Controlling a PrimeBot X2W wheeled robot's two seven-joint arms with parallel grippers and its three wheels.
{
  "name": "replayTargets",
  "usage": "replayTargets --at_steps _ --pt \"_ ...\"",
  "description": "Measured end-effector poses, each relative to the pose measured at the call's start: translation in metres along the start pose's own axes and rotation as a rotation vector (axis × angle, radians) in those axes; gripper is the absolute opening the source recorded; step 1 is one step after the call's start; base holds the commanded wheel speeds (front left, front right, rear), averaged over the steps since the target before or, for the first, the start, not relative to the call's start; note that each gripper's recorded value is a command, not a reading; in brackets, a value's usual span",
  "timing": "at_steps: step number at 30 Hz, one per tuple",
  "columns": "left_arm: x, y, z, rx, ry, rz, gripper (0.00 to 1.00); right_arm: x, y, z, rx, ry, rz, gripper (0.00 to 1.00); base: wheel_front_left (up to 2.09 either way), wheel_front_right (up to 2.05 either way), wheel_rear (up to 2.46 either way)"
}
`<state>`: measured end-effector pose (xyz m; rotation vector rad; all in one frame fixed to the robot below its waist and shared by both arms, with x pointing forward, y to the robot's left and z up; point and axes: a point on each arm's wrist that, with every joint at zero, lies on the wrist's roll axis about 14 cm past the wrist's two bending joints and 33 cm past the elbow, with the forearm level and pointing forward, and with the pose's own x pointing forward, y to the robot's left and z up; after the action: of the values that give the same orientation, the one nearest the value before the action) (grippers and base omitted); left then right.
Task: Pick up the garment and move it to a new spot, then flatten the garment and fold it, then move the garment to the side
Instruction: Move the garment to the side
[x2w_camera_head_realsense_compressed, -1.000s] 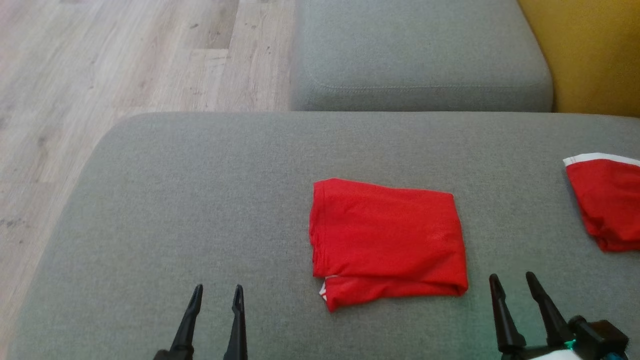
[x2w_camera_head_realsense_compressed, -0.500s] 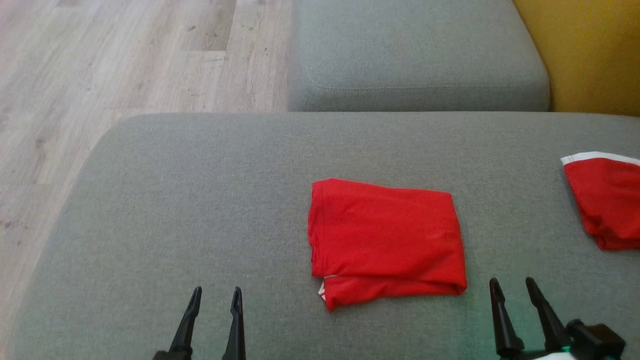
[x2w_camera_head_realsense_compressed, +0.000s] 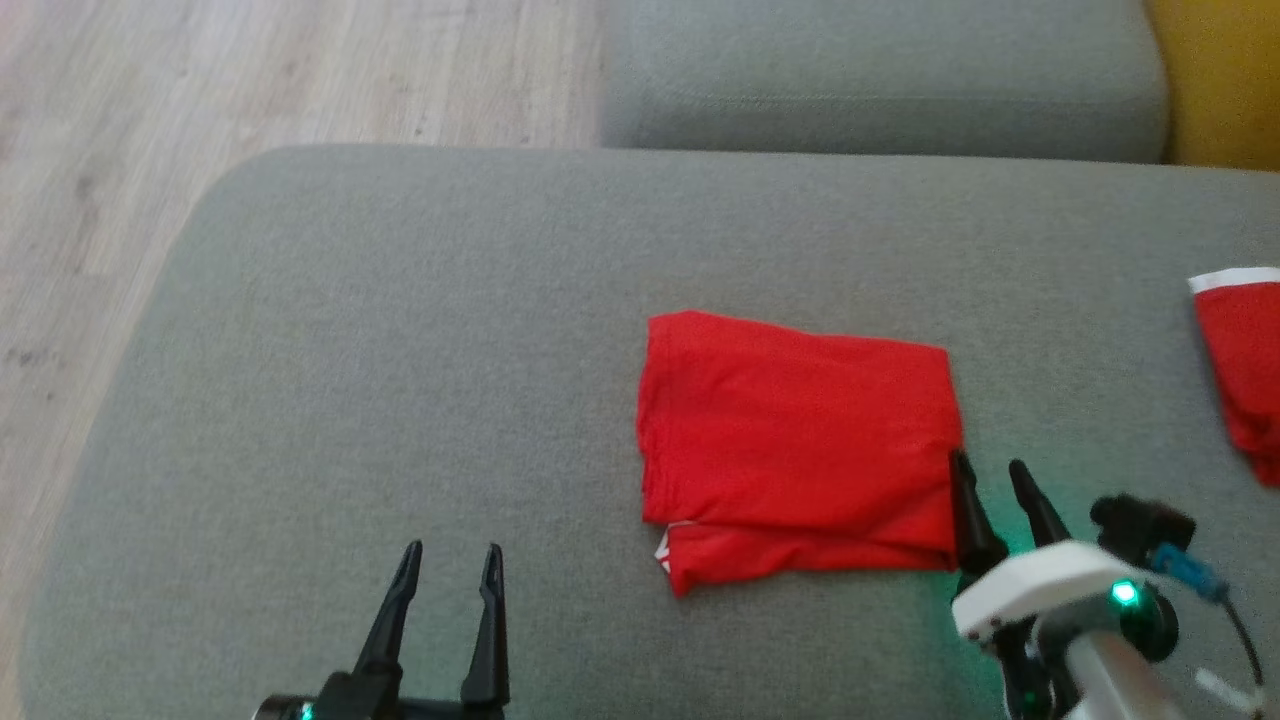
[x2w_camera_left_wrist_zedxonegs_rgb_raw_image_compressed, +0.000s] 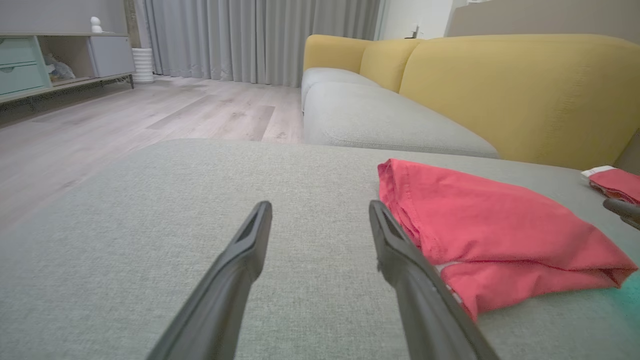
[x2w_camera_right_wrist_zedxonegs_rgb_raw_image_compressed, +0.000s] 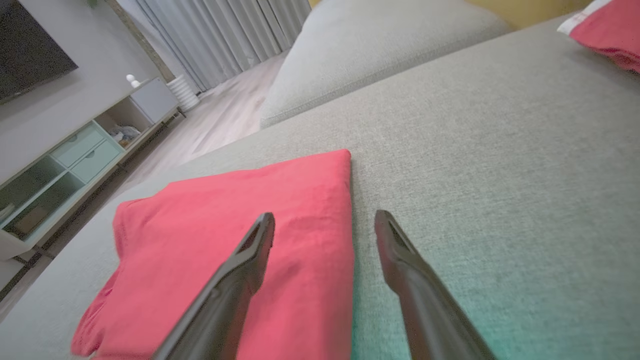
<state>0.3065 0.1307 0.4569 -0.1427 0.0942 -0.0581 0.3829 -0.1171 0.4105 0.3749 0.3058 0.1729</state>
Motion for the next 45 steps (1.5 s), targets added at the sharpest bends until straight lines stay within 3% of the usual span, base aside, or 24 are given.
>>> replayTargets --at_steps 7,8,9,10,16,20,27,33,40,41,45 --pt "0.006 0.003 0.001 -0.007 0.000 0.020 1.00 0.025 -0.013 -0.027 0.076 0.148 -0.070 0.98 0.00 0.00 0.00" --pt "0.006 0.005 0.002 -0.006 -0.002 0.025 1.00 0.026 -0.012 -0.031 0.084 0.161 -0.071 0.65 0.00 0.00 0.00" --pt "0.006 0.006 0.002 -0.006 -0.003 0.031 1.00 0.027 -0.009 -0.032 0.091 0.168 -0.066 0.09 0.00 0.00 0.00" --pt "0.005 0.007 0.002 -0.006 -0.003 0.034 1.00 0.029 -0.005 -0.034 0.092 0.174 -0.054 0.00 0.00 0.00 0.00" --pt "0.008 0.005 0.001 -0.004 0.004 0.030 1.00 0.029 0.003 -0.032 0.102 0.142 -0.029 0.00 0.00 0.00 0.00" --pt "0.015 -0.001 -0.003 -0.006 0.018 0.006 1.00 0.036 -0.017 -0.011 0.011 0.101 -0.039 0.00 0.00 0.00 0.00" --pt "0.042 -0.016 -0.001 -0.001 0.015 -0.052 1.00 0.051 -0.098 0.078 -0.239 -0.036 -0.151 0.00 0.00 0.00 0.00" --pt "0.063 -0.032 -0.013 0.001 0.050 -0.111 1.00 0.036 -0.169 0.142 -0.319 -0.143 -0.319 0.00 0.00 0.00 0.00" --pt "0.083 -0.048 -0.027 0.013 0.080 -0.173 1.00 0.009 -0.228 0.177 -0.360 -0.199 -0.486 0.00 0.00 0.00 0.00" --pt "0.088 -0.050 -0.027 0.014 0.080 -0.181 1.00 0.004 -0.236 0.179 -0.362 -0.202 -0.510 1.00 0.00 0.00 0.00" --pt "0.102 -0.054 -0.027 0.021 0.067 -0.199 1.00 -0.009 -0.250 0.193 -0.392 -0.237 -0.570 1.00 0.00 0.00 0.00"
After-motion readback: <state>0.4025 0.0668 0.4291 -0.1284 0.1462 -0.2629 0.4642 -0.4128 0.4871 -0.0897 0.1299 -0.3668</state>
